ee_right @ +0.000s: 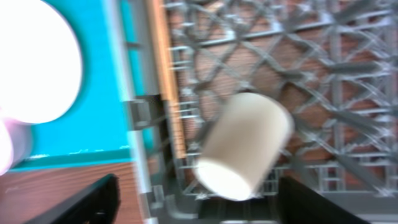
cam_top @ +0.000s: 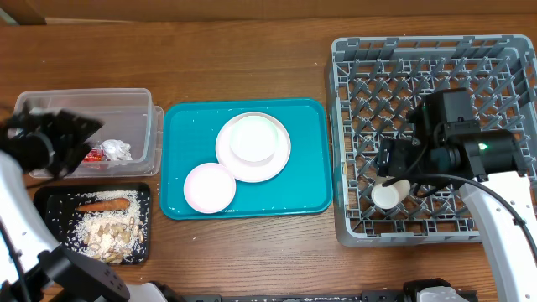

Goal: Sort waste into correct bins and load items into the dishwasher

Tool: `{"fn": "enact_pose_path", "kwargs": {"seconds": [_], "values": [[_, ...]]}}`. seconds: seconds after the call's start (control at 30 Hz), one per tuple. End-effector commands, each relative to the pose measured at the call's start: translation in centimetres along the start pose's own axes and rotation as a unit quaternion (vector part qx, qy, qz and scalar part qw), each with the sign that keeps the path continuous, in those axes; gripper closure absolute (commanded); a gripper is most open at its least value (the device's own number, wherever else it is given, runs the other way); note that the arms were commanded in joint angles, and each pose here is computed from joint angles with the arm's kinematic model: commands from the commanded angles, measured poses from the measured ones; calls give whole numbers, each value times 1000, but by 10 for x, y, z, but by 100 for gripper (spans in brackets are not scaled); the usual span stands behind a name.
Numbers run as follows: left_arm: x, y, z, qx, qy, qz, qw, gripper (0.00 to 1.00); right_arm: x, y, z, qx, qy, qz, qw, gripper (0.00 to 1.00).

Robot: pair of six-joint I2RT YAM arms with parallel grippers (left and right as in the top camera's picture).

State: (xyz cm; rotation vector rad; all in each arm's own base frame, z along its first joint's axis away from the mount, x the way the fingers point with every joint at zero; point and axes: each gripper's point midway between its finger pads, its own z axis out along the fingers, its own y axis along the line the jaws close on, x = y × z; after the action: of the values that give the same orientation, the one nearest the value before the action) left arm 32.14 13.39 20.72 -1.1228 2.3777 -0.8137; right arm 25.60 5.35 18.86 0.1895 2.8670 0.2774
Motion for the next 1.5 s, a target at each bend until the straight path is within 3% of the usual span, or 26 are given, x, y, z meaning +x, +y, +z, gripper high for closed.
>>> {"fn": "enact_pose_path", "kwargs": {"seconds": [0.0,0.07,0.13,0.33,0.4,0.5,0.63,1.03,1.47], "values": [[-13,58,-32,-137,-64,-81,985,0,9,35,-9,-96,23,-21,995,32],[-12,74,-40,-157,-67,-105,980,0,19,48,-9,-137,44,-22,989,39],[-14,78,-44,-156,-72,-113,979,0,25,59,-8,-157,55,-33,986,40],[-15,78,-44,-156,-74,-112,979,0,32,69,0,-119,50,-86,988,41],[-15,78,-44,-156,-74,-113,978,0,38,78,1,-123,54,-105,985,46],[-15,78,-44,-156,-74,-113,978,0,47,62,7,-57,72,-70,993,67],[-15,78,-44,-156,-74,-113,978,0,51,18,12,70,74,-3,995,83],[-15,78,-44,-156,-74,-113,978,0,64,-4,51,112,124,18,986,85],[-15,78,-44,-156,-74,-113,978,0,13,-60,58,203,34,72,976,82]]}}
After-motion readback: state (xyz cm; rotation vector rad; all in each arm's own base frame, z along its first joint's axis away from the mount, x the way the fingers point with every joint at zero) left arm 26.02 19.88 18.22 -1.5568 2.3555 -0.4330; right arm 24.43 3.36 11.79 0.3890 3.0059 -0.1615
